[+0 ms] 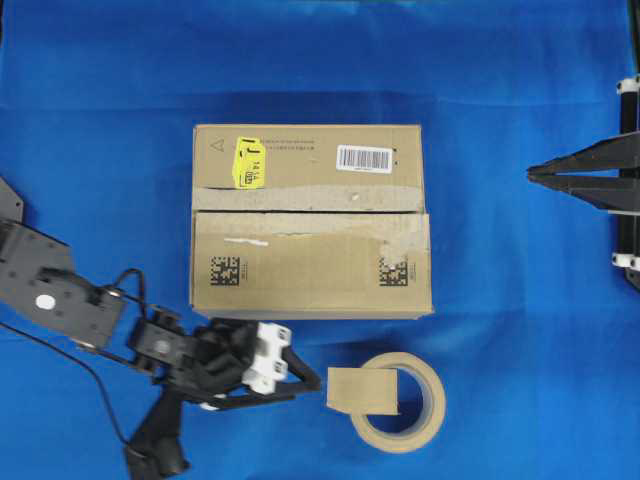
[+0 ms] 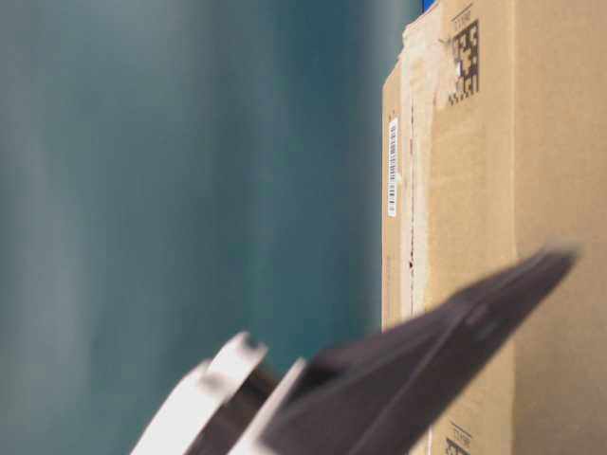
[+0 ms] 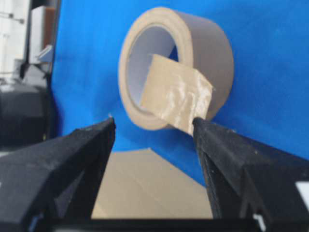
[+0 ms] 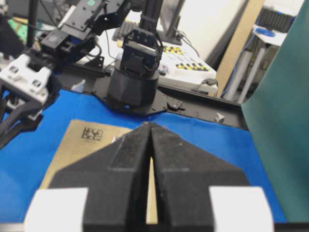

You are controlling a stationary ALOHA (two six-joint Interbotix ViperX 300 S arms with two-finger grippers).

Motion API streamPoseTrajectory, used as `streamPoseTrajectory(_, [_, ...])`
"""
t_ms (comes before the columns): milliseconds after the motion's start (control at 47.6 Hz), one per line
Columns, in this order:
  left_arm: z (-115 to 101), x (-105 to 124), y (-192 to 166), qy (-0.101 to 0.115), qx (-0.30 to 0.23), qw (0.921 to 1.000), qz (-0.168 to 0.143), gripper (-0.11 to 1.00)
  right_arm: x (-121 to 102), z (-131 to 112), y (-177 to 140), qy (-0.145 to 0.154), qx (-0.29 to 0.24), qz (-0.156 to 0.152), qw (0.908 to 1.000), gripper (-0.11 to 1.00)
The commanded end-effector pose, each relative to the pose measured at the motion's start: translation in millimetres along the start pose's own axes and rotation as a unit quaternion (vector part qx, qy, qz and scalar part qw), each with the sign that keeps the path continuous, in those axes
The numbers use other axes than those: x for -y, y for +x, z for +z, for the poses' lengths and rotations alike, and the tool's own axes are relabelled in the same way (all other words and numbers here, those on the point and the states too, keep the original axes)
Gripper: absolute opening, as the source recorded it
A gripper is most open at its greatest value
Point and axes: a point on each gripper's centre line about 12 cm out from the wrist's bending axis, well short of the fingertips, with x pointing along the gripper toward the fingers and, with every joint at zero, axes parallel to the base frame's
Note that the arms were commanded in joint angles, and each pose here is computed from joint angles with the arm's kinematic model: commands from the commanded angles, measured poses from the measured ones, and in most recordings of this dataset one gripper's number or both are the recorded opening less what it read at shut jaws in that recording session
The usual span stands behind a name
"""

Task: Apply tape along the seams of the closed cardboard box to seal it securely.
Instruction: 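Pinch the loose tape end on the roll with the left gripper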

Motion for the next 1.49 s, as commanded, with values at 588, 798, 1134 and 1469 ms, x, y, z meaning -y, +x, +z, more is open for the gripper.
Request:
streamPoseTrajectory(588, [-16.6,0.7,47.9,0.037,-0.021,0.9990,-0.015,0.60,-0.4,0.6,4.7,-0.012,-0.011,0.004,0.9999,0.00])
streamPoseTrajectory(798, [-19.5,2.1,51.0,0.036,-0.024,0.9989,-0.016,0.59,-0.6,-0.8,5.6,-0.013,-0.014,0.004,0.9998,0.00])
streamPoseTrajectory(1134, [-19.5,3.2,51.5,0.015,-0.026,0.9993,-0.020,0.05,-0.7,-3.1,6.7,-0.011,-0.019,0.004,0.9997,0.00])
streamPoseTrajectory(1469, [-9.4,-16.7,41.1,0.017,-0.015,0.9997,0.005,0.00,-1.0,-6.5,8.5,-0.010,-0.026,0.005,0.9996,0.00])
